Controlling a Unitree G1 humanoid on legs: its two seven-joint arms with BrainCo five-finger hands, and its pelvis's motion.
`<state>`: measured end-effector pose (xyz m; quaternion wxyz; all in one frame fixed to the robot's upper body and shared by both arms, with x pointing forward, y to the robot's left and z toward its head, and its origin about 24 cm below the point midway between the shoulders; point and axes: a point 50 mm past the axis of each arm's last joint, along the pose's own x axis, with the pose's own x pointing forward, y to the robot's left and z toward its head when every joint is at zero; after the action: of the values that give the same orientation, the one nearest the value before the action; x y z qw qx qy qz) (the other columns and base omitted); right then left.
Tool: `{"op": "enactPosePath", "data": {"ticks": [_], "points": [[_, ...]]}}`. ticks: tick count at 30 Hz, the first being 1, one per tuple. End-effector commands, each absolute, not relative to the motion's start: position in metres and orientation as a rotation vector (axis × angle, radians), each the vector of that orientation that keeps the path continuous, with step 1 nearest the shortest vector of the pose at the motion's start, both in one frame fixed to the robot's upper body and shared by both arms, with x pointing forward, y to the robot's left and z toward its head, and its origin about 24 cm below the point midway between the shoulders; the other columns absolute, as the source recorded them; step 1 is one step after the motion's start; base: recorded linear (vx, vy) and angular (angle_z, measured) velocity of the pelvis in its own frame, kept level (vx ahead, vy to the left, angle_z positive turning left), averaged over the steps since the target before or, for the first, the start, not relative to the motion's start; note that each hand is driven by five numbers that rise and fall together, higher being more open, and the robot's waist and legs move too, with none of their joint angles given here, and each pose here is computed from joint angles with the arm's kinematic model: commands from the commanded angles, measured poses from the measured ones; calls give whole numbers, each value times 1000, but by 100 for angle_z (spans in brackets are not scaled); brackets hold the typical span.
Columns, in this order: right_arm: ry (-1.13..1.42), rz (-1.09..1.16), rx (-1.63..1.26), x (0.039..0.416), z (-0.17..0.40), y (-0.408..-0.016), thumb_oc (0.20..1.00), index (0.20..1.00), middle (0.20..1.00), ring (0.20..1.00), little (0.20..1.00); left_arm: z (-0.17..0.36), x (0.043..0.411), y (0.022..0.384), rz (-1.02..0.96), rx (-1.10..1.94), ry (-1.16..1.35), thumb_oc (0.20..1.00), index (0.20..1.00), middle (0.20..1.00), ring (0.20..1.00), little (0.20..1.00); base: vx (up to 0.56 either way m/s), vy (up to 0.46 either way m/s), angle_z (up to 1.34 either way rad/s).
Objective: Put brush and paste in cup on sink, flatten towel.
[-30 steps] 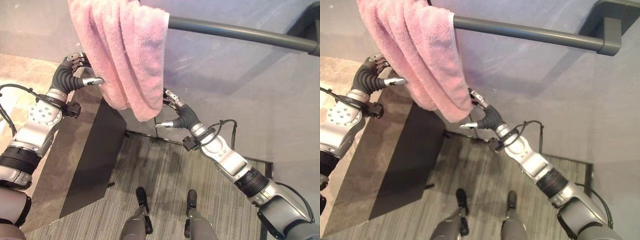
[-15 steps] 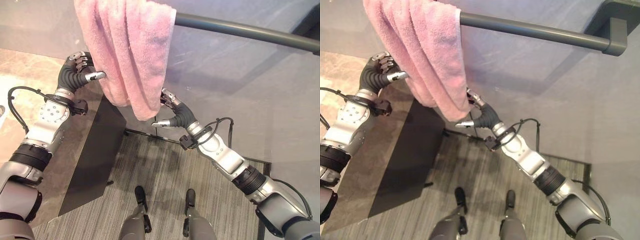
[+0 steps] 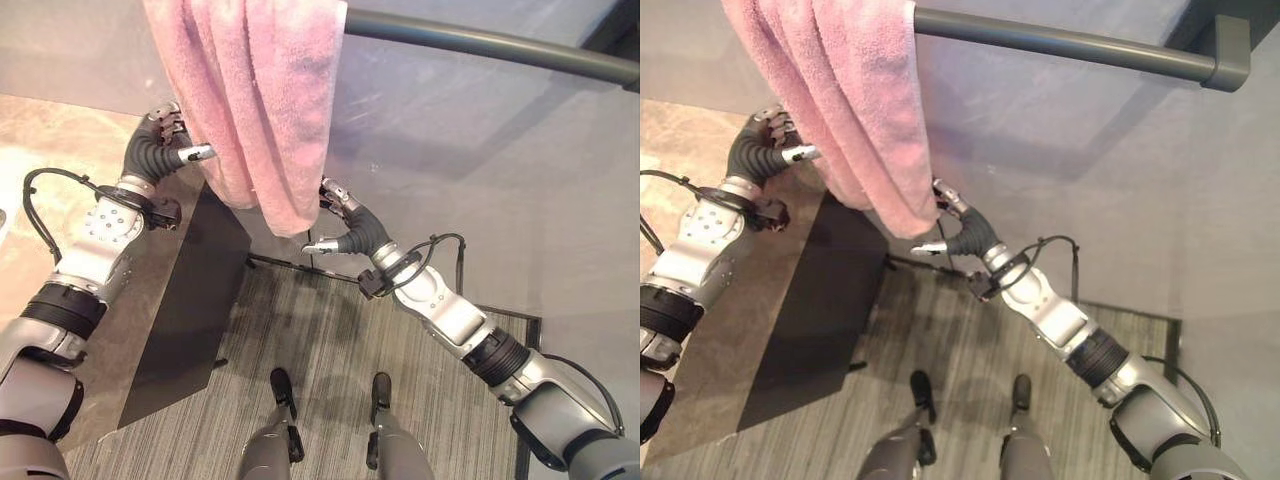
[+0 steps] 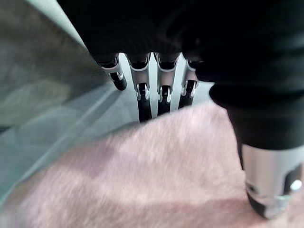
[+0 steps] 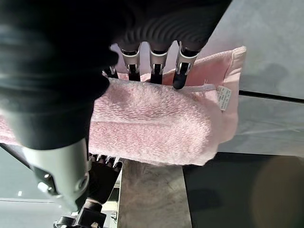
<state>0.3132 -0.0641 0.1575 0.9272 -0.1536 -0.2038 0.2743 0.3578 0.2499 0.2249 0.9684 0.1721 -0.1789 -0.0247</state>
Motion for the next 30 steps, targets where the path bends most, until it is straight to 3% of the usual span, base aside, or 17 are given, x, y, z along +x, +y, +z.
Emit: {"op": "enactPosePath", "data": {"ticks": [1, 14, 30], "points": [[-552, 641, -316, 307, 185, -46, 1000, 1000, 1000, 1000, 1000, 266, 368, 201, -243, 387, -496, 1000, 1000, 1000, 1000, 1000, -1, -4, -5], [-561, 635, -308, 305, 185, -47, 1000, 1000, 1000, 1000, 1000, 265, 371, 192, -249, 316, -509, 1000, 1000, 1000, 1000, 1000, 1, 0, 0], [-582, 626, -296, 302, 188, -52, 1000, 1000, 1000, 1000, 1000, 250, 354, 230, -150, 204, -507, 1000, 1000, 1000, 1000, 1000, -2, 1, 0]]}}
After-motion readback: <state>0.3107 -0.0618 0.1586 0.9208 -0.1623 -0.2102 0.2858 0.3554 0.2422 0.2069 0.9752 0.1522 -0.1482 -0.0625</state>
